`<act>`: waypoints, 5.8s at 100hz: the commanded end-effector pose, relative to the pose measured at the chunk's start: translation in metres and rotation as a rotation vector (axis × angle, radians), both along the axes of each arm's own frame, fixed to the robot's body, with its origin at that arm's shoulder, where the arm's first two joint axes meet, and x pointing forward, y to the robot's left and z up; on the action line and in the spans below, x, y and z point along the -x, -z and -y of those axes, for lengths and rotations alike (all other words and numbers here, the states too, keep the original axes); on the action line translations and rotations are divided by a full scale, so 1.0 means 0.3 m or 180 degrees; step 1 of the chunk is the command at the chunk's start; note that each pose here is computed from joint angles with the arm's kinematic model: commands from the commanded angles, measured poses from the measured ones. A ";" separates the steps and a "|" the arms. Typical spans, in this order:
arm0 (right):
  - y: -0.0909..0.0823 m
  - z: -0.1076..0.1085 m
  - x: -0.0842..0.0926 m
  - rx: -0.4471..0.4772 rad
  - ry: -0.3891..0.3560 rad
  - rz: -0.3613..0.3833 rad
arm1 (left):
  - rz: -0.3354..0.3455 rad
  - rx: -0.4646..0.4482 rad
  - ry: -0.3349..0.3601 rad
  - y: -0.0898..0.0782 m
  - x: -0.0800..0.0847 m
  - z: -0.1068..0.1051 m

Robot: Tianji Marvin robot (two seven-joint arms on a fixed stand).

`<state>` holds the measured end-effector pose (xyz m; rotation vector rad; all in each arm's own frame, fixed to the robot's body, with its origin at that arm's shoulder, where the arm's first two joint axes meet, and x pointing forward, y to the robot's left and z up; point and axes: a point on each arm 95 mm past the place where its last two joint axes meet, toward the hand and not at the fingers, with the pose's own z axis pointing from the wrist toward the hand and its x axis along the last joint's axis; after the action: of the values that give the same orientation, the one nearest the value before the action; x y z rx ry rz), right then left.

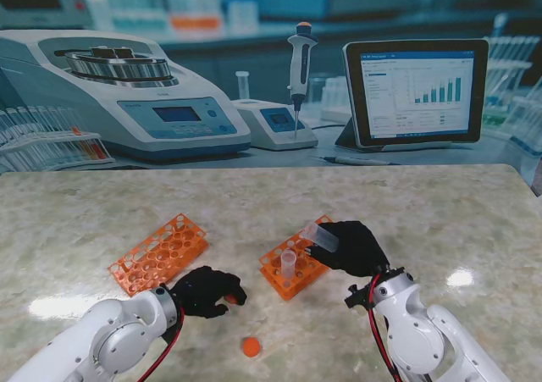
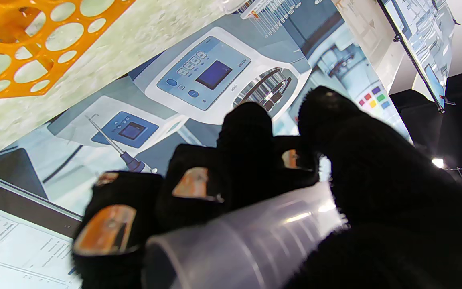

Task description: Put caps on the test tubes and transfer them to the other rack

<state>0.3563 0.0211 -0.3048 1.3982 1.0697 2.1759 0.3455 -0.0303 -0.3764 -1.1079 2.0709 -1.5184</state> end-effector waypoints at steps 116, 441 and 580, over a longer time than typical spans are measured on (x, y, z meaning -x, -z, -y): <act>0.000 -0.006 0.017 -0.0039 -0.0015 -0.0007 | -0.0238 0.0102 -0.0116 0.113 0.004 -0.011; 0.004 -0.014 0.010 -0.0097 -0.0054 -0.0073 | 0.0431 0.0827 -0.0102 -0.190 -0.078 0.036; 0.012 -0.017 -0.004 -0.0093 -0.0073 -0.0149 | 0.0294 0.1961 -0.0333 -0.246 -0.132 0.065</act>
<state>0.3593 0.0251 -0.3052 1.4460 1.0766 2.1991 0.3867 -0.0479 -0.3046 -1.2866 1.4968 -2.1542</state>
